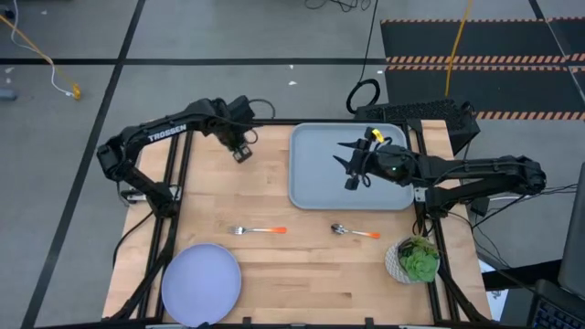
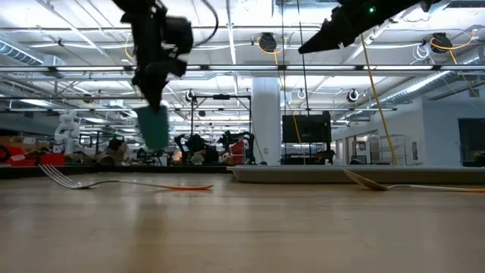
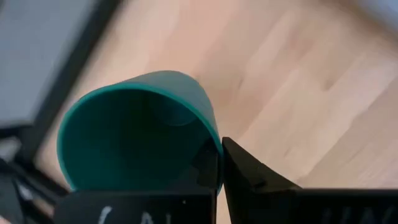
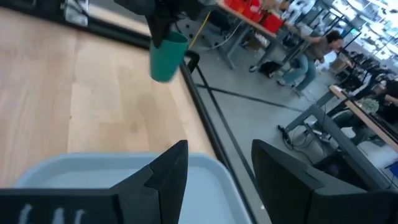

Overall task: Pick and place plate/cup/fork/spoon on tray
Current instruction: Put the green cup on the gray serving tray

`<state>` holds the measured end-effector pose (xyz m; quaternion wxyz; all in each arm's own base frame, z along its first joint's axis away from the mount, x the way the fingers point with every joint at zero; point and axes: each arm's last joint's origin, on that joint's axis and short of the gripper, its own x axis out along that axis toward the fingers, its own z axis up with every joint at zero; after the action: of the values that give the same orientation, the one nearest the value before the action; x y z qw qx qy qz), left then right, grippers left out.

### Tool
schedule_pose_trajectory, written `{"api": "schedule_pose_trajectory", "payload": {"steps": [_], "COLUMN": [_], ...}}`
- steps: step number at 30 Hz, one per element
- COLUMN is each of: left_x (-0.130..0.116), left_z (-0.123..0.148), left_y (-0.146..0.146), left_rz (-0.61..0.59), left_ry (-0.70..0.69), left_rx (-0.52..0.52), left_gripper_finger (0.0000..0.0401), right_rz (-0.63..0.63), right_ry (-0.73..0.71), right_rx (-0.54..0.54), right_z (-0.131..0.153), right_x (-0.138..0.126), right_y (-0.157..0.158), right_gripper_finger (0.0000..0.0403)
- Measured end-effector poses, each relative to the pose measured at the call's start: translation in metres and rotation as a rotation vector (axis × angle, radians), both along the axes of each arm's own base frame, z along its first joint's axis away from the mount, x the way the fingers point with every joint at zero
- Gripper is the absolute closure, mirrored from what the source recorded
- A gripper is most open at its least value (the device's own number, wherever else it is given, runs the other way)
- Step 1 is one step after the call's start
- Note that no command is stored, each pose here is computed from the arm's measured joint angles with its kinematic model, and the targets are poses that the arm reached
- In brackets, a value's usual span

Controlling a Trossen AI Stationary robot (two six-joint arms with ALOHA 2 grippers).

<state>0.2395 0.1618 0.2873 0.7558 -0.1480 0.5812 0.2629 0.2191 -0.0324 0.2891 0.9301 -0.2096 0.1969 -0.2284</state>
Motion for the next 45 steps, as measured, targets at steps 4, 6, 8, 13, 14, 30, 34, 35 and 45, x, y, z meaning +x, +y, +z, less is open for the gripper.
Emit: {"api": "schedule_pose_trajectory", "payload": {"steps": [4,6,8,13,14,30,34,35,45], "left_x": [0.021,0.032,0.043,0.078,0.084,0.151,0.162,0.164,0.174], "left_z": [0.036,0.049,0.057,0.069,0.07,0.028,0.02,0.019,0.005], "left_y": [-0.003,-0.006,-0.007,-0.007,-0.006,0.013,0.014,0.014,0.018], "left_rz": [-0.043,-0.064,-0.089,-0.153,-0.163,-0.264,-0.308,-0.315,-0.375], "left_ry": [-0.098,-0.107,-0.079,-0.002,0.002,0.066,0.048,0.042,0.046], "left_rx": [0.067,0.087,0.087,0.067,0.069,0.072,0.106,0.111,0.129], "left_gripper_finger": [0.0396,0.0396,0.0396,0.0396,0.0396,0.0396,0.0396,0.0396,0.0396], "right_rz": [-0.001,-0.001,-0.003,-0.003,-0.002,0.003,0.005,0.005,0.004], "right_ry": [-0.055,-0.067,-0.067,-0.079,-0.075,-0.025,-0.019,-0.018,-0.017], "right_rx": [-0.001,0.001,0.007,0.005,0.002,-0.008,-0.015,-0.014,-0.012], "right_z": [0.01,0.014,0.015,0.019,0.019,0.018,0.017,0.017,0.017], "right_x": [-0.01,-0.015,-0.019,-0.025,-0.026,-0.034,-0.034,-0.034,-0.034], "right_y": [0.001,0.001,0.002,0.002,0.002,0.003,0.003,0.003,0.003], "right_gripper_finger": [0.0232,0.0232,0.0232,0.0232,0.0232,0.0232,0.0232,0.0232,0.0232]}}
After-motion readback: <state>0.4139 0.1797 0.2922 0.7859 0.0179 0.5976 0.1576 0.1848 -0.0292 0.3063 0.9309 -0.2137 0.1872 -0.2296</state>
